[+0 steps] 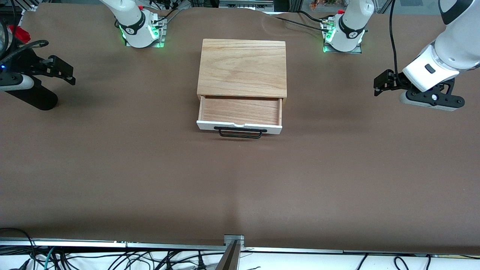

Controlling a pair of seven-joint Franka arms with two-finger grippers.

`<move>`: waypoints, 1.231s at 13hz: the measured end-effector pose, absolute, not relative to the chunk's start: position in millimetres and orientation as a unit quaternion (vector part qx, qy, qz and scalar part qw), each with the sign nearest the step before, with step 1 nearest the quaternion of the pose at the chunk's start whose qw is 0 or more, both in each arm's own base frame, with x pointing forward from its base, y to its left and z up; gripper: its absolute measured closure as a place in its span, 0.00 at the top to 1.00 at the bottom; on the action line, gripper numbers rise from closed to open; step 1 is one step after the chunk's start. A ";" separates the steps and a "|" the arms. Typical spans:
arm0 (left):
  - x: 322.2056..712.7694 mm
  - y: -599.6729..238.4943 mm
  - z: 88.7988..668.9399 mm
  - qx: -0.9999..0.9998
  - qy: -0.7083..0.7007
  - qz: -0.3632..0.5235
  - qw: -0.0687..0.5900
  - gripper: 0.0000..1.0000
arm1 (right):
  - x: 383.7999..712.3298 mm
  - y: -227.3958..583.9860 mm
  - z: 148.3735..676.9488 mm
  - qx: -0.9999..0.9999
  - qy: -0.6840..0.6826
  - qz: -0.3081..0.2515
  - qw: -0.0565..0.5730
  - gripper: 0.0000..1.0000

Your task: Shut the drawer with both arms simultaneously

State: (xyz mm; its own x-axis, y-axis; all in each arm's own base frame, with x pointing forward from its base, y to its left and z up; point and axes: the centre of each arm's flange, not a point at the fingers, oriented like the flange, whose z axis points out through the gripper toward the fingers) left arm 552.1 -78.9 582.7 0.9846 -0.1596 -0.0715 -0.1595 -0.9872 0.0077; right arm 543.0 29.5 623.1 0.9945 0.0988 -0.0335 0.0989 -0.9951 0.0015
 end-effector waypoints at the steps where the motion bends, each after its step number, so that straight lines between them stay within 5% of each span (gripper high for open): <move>1: 552.1 -78.9 582.7 0.996 -0.080 -0.036 0.001 1.00 | 543.0 29.4 623.2 0.999 0.049 -0.016 0.002 1.00; 16: 552.1 -78.8 582.7 0.996 -0.080 -0.036 0.001 1.00 | 543.8 9.9 624.9 1.000 -0.004 -0.014 0.005 1.00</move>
